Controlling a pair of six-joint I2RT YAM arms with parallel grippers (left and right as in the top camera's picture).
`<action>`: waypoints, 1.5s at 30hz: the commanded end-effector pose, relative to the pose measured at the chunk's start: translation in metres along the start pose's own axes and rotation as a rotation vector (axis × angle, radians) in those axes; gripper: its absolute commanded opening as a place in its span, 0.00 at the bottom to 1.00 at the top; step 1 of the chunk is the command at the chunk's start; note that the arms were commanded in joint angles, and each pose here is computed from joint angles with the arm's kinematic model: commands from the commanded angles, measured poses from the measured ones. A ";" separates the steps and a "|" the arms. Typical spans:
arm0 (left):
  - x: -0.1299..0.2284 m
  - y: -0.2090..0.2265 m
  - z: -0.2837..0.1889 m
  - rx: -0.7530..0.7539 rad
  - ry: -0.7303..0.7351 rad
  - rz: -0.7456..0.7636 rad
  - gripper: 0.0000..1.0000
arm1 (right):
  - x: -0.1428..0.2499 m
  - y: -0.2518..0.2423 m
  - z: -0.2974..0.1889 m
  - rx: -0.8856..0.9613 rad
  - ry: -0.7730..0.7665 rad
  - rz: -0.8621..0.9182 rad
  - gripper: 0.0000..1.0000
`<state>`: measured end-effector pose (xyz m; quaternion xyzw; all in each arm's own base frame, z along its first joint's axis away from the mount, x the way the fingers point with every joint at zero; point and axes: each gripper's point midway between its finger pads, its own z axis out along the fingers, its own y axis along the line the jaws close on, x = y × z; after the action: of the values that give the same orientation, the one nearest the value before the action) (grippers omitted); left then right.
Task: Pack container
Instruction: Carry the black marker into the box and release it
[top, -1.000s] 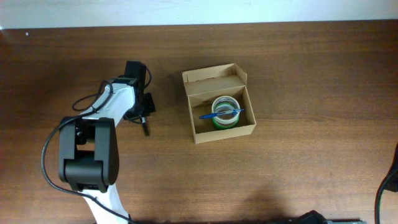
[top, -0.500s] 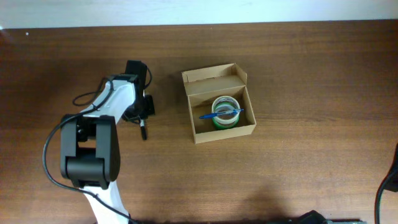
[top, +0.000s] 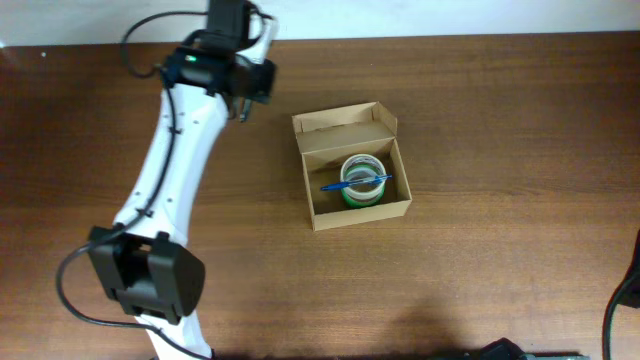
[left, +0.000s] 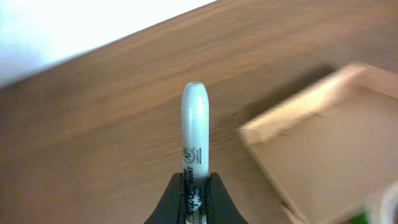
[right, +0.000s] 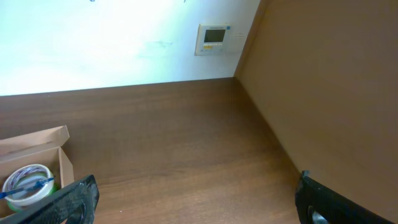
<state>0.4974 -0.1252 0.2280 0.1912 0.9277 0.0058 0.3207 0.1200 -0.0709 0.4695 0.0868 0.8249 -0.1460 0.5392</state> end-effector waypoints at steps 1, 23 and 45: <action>-0.001 -0.072 -0.001 0.169 -0.018 0.336 0.02 | -0.002 -0.003 -0.002 0.006 -0.011 0.007 0.99; 0.109 -0.235 0.018 0.494 0.268 0.989 0.02 | 0.001 -0.004 -0.002 0.011 0.001 -0.004 0.99; 0.125 -0.239 0.039 0.502 0.339 0.943 0.43 | 0.001 -0.004 -0.002 0.011 -0.001 -0.003 0.99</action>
<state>0.3472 -0.3052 0.0955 0.6624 0.7443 -0.0335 0.0782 0.1192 -0.0713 0.4680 0.0827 0.8270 -0.1496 0.5356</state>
